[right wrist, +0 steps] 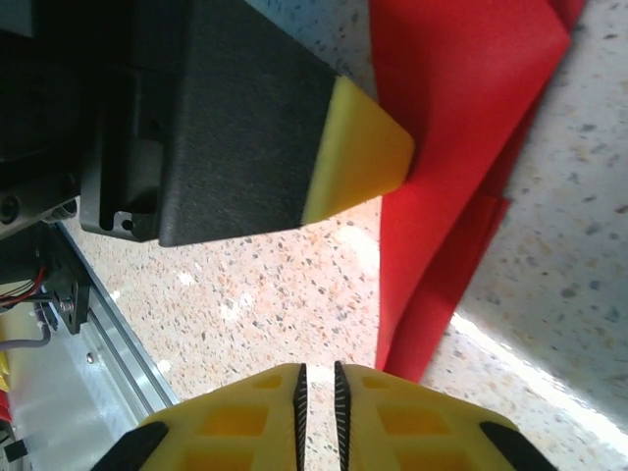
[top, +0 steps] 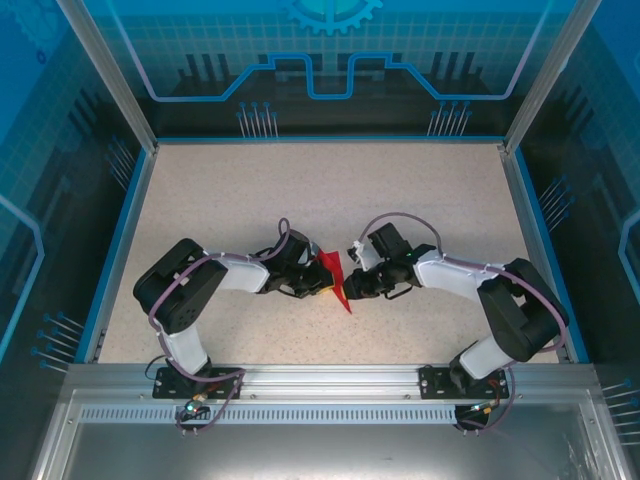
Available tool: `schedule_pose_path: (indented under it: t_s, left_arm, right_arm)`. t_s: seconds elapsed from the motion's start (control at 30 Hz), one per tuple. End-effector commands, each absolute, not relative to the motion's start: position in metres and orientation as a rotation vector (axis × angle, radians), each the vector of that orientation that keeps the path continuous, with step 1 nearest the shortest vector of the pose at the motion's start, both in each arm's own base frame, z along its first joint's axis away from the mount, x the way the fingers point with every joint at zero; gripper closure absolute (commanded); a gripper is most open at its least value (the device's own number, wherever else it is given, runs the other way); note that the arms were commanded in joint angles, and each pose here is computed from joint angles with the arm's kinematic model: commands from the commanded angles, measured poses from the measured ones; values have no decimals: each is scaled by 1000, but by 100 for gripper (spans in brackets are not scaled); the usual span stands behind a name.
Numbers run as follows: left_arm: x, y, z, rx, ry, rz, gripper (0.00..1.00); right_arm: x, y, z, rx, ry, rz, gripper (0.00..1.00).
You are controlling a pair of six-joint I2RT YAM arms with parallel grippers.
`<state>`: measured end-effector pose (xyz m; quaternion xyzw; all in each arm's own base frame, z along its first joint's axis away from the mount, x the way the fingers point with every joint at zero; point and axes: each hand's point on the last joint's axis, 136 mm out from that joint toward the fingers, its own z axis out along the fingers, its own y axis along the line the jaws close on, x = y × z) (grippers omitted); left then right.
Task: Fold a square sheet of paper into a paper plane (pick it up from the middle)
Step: Fold the wing for the fifth time at the center of the table.
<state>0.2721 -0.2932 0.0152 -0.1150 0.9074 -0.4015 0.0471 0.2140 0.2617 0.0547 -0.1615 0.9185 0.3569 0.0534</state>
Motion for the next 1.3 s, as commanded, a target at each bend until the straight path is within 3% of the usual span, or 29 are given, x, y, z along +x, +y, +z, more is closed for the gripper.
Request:
schedule_pose_path:
  t_s: [0.0, 0.33, 0.67, 1.27]
  left_arm:
    - [265, -283, -3, -371, 2840, -1111, 91]
    - [265, -282, -3, -386, 2846, -1092, 91]
    - [265, -277, -8, -411, 2861, -1049, 92]
    - [263, -273, -16, -443, 2904, -985, 93]
  right_arm:
    - [216, 272, 52, -505, 2819, 1059, 86]
    - [214, 274, 25, -521, 2916, 891, 93]
    - [201, 265, 4, -510, 2990, 871, 93]
    - [187, 265, 25, -586, 2956, 953, 94]
